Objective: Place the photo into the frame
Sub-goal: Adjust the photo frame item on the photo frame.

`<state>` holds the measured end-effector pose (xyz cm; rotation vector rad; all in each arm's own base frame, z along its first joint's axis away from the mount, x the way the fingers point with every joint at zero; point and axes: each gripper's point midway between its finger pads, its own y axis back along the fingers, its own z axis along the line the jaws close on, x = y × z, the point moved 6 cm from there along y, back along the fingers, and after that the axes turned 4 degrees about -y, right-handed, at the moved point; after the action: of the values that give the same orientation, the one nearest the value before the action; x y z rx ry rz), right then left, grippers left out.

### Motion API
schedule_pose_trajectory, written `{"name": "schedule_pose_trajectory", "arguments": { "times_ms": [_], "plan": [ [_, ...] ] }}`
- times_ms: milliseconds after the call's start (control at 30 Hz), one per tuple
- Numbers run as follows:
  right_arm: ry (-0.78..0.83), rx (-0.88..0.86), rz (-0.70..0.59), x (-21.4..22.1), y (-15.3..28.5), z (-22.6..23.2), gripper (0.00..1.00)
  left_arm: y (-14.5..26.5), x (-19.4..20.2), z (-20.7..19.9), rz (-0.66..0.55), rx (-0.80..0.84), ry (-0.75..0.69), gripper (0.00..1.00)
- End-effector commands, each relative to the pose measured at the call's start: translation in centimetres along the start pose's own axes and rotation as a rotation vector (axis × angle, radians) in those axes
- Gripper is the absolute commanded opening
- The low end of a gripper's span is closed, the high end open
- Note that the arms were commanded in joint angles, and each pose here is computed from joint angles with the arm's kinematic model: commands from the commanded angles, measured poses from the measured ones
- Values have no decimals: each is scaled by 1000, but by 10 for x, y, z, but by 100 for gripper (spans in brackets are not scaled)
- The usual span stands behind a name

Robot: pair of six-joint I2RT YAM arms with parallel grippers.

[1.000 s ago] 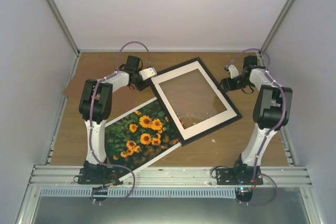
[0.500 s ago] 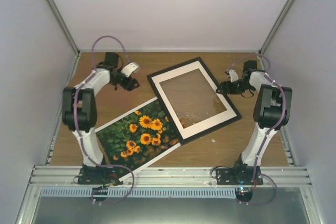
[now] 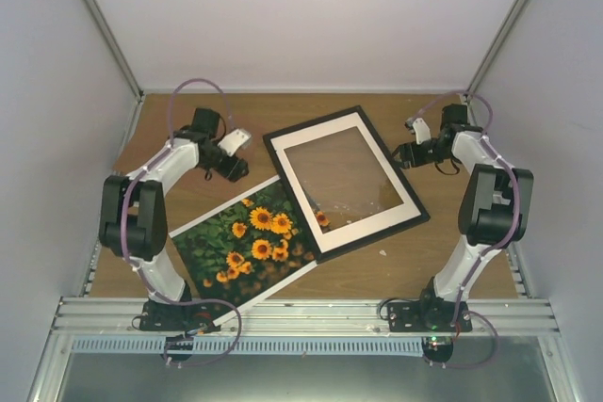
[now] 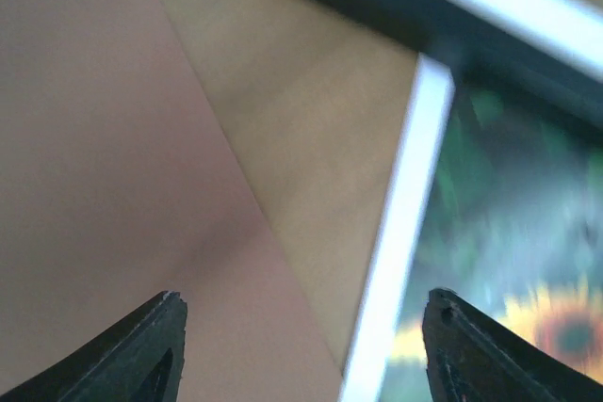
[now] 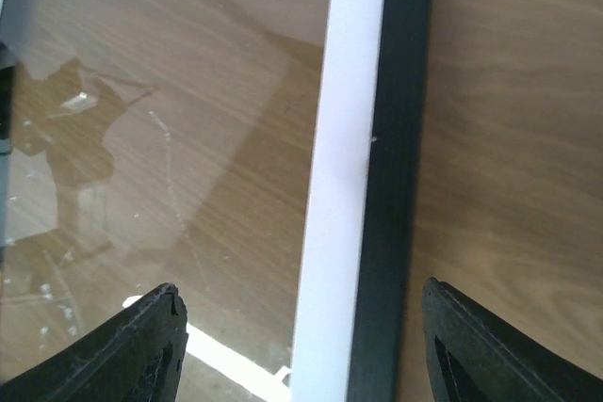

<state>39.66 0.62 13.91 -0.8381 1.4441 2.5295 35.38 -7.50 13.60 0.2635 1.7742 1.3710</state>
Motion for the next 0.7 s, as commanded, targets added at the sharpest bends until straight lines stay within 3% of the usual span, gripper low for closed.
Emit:
{"name": "schedule_pose_trajectory", "arguments": {
  "times_ms": [0,100,333,533,667],
  "plan": [
    [-3,103,-46,-14,2,-9,69,5,-71,35,-132,-170,288,70],
    [-40,116,-28,-8,-4,-14,69,1,-97,30,-209,-193,433,80],
    [-84,120,27,14,-17,-18,68,-41,-129,38,-156,-255,668,81],
    [-82,108,61,28,-26,-16,67,-62,-134,40,-145,-236,720,79],
    [-91,13,93,41,-35,-7,66,-74,-134,37,-131,-226,719,78]
  ]
}}
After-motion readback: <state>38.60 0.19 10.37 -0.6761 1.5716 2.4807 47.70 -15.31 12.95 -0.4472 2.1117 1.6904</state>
